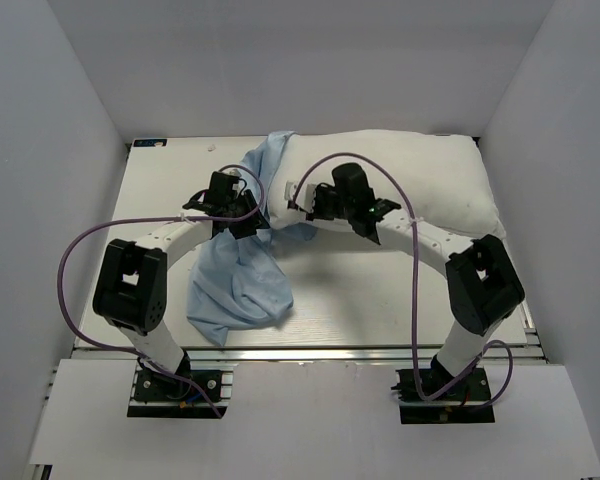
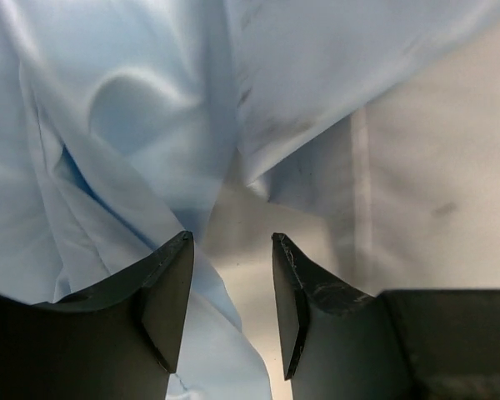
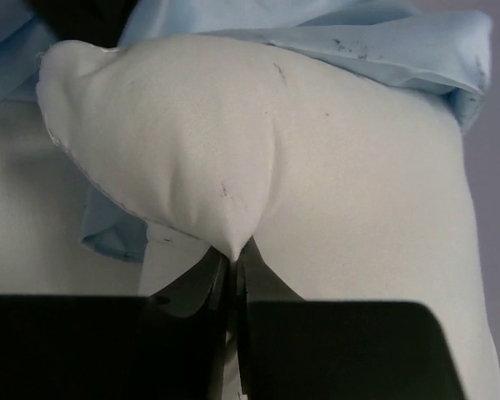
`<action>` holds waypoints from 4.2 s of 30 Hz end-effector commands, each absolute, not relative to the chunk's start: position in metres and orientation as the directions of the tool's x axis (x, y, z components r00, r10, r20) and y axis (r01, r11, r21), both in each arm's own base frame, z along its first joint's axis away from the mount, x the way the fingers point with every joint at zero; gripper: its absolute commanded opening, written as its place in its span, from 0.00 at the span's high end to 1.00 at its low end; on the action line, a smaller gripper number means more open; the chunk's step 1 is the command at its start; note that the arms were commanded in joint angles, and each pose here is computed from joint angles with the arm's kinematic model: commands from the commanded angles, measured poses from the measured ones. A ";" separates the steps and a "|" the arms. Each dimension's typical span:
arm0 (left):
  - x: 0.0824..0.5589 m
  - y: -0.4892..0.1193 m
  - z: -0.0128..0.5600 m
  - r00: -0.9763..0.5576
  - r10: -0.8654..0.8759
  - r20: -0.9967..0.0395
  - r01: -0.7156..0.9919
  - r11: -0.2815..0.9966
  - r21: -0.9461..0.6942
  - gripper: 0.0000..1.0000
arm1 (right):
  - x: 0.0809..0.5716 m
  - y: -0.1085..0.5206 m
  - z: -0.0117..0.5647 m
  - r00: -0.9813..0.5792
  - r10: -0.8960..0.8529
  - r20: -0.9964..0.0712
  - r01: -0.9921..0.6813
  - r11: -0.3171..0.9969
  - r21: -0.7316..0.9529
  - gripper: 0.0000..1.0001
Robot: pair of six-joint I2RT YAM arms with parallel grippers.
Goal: Put the pillow into the pillowcase
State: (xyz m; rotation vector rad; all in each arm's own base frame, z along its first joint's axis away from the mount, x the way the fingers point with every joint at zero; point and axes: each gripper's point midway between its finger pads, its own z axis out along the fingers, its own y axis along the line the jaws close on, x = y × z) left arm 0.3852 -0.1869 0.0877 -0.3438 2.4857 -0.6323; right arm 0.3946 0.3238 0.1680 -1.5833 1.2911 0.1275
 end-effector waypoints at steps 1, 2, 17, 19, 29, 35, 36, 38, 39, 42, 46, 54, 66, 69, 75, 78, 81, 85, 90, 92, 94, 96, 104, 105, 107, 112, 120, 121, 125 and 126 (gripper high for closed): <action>0.387 -0.185 0.114 -0.787 -0.361 -0.501 -0.066 0.856 -0.513 0.47 | 0.430 0.316 0.241 0.326 -0.562 -0.760 -0.754 0.331 -0.568 0.98; 0.383 -0.184 0.110 -0.791 -0.358 -0.496 -0.068 0.857 -0.510 0.47 | 0.431 0.314 0.243 0.275 -0.543 -0.793 -0.776 0.361 -0.516 1.00; 0.411 -0.224 0.138 -0.774 -0.372 -0.512 0.053 0.768 -0.638 0.47 | 0.427 0.301 0.245 0.214 -0.507 -0.835 -0.836 0.348 -0.425 1.00; 0.408 -0.229 0.135 -0.788 -0.365 -0.496 0.060 0.756 -0.652 0.47 | 0.428 0.302 0.242 0.217 -0.511 -0.832 -0.838 0.340 -0.427 1.00; 0.401 -0.261 0.102 -0.833 -0.337 -0.438 0.019 0.775 -0.632 0.47 | 0.428 0.302 0.234 0.245 -0.526 -0.814 -0.839 0.306 -0.450 1.00; 0.413 -0.257 0.088 -0.812 -0.392 -0.433 -0.064 0.797 -0.601 0.51 | 0.427 0.303 0.236 0.243 -0.519 -0.819 -0.842 0.305 -0.444 1.00; 0.416 -0.252 0.081 -0.806 -0.401 -0.435 -0.091 0.810 -0.579 0.53 | 0.427 0.303 0.235 0.241 -0.519 -0.820 -0.843 0.306 -0.442 1.00; 0.421 -0.251 0.080 -0.796 -0.413 -0.443 -0.106 0.815 -0.570 0.61 | 0.426 0.302 0.233 0.239 -0.520 -0.820 -0.845 0.305 -0.440 1.00; 0.423 -0.249 0.078 -0.793 -0.417 -0.445 -0.114 0.818 -0.563 0.64 | 0.426 0.302 0.233 0.238 -0.521 -0.819 -0.844 0.306 -0.440 1.00; 0.427 -0.247 0.077 -0.783 -0.422 -0.457 -0.123 0.825 -0.551 0.75 | 0.425 0.301 0.232 0.238 -0.524 -0.818 -0.844 0.305 -0.441 1.00; 0.428 -0.246 0.080 -0.771 -0.435 -0.465 -0.126 0.820 -0.558 0.90 | 0.425 0.301 0.231 0.236 -0.524 -0.818 -0.845 0.305 -0.439 1.00; 0.401 -0.248 0.134 -0.747 -0.438 -0.500 -0.013 0.762 -0.647 1.00 | 0.440 0.296 0.234 0.235 -0.546 -0.804 -0.805 0.354 -0.475 1.00; 0.352 -0.246 0.230 -0.718 -0.412 -0.561 0.166 0.681 -0.713 1.00 | 0.413 0.312 0.194 0.270 -0.621 -0.736 -0.809 0.268 -0.523 1.00; 0.350 -0.250 0.246 -0.720 -0.409 -0.561 0.193 0.658 -0.727 1.00 | 0.409 0.318 0.193 0.277 -0.616 -0.738 -0.808 0.266 -0.526 1.00; 0.339 -0.263 0.259 -0.766 -0.363 -0.530 0.234 0.611 -0.756 1.00 | 0.400 0.328 0.195 0.212 -0.586 -0.782 -0.850 0.284 -0.443 1.00; 0.331 -0.268 0.255 -0.794 -0.343 -0.501 0.234 0.589 -0.774 1.00 | 0.392 0.337 0.208 0.199 -0.545 -0.814 -0.858 0.305 -0.414 1.00; 0.325 -0.282 0.272 -0.796 -0.338 -0.503 0.272 0.542 -0.795 1.00 | 0.393 0.342 0.212 0.169 -0.539 -0.825 -0.858 0.331 -0.392 1.00; 0.335 -0.267 0.255 -0.779 -0.371 -0.506 0.172 0.649 -0.741 1.00 | 0.369 0.346 0.221 0.160 -0.501 -0.851 -0.905 0.270 -0.329 1.00; 0.353 -0.253 0.237 -0.751 -0.437 -0.496 0.062 0.700 -0.711 1.00 | 0.297 0.333 0.219 0.205 -0.441 -0.874 -0.953 0.115 -0.281 1.00; 0.361 -0.244 0.227 -0.735 -0.468 -0.491 -0.003 0.726 -0.687 1.00 | 0.277 0.319 0.207 0.211 -0.453 -0.866 -0.957 0.083 -0.277 1.00; 0.362 -0.239 0.222 -0.728 -0.480 -0.490 -0.033 0.738 -0.674 1.00 | 0.264 0.310 0.200 0.226 -0.458 -0.860 -0.958 0.057 -0.282 1.00; 0.364 -0.236 0.220 -0.725 -0.483 -0.491 -0.046 0.745 -0.666 1.00 | 0.247 0.303 0.205 0.267 -0.434 -0.861 -0.951 0.025 -0.308 1.00; 0.346 -0.253 0.216 -0.797 -0.406 -0.446 0.032 0.711 -0.703 0.82 | 0.203 0.285 0.160 0.190 -0.490 -0.851 -0.980 -0.049 -0.191 1.00; 0.341 -0.256 0.222 -0.804 -0.396 -0.444 0.054 0.696 -0.716 0.77 | 0.200 0.283 0.156 0.180 -0.499 -0.848 -0.983 -0.052 -0.178 1.00; 0.333 -0.257 0.224 -0.813 -0.378 -0.442 0.077 0.683 -0.726 0.65 | 0.195 0.278 0.149 0.169 -0.509 -0.844 -0.985 -0.052 -0.166 1.00; 0.296 -0.263 0.232 -0.855 -0.320 -0.408 0.145 0.607 -0.781 0.50 | 0.197 0.276 0.144 0.143 -0.532 -0.834 -0.988 -0.031 -0.150 0.97; 0.281 -0.197 0.259 -0.751 -0.401 -0.524 0.022 0.779 -0.627 0.42 | 0.206 0.271 0.223 0.303 -0.454 -0.838 -0.947 -0.050 -0.316 0.44; 0.282 -0.188 0.266 -0.731 -0.420 -0.537 -0.001 0.788 -0.615 0.41 | 0.206 0.270 0.230 0.322 -0.444 -0.836 -0.940 -0.048 -0.337 0.41; 0.281 -0.163 0.257 -0.691 -0.471 -0.548 -0.094 0.811 -0.578 0.39 | 0.220 0.270 0.271 0.360 -0.400 -0.843 -0.907 0.059 -0.416 0.31; 0.283 -0.162 0.255 -0.686 -0.480 -0.548 -0.098 0.806 -0.583 0.39 | 0.224 0.271 0.278 0.318 -0.388 -0.865 -0.917 0.108 -0.385 0.28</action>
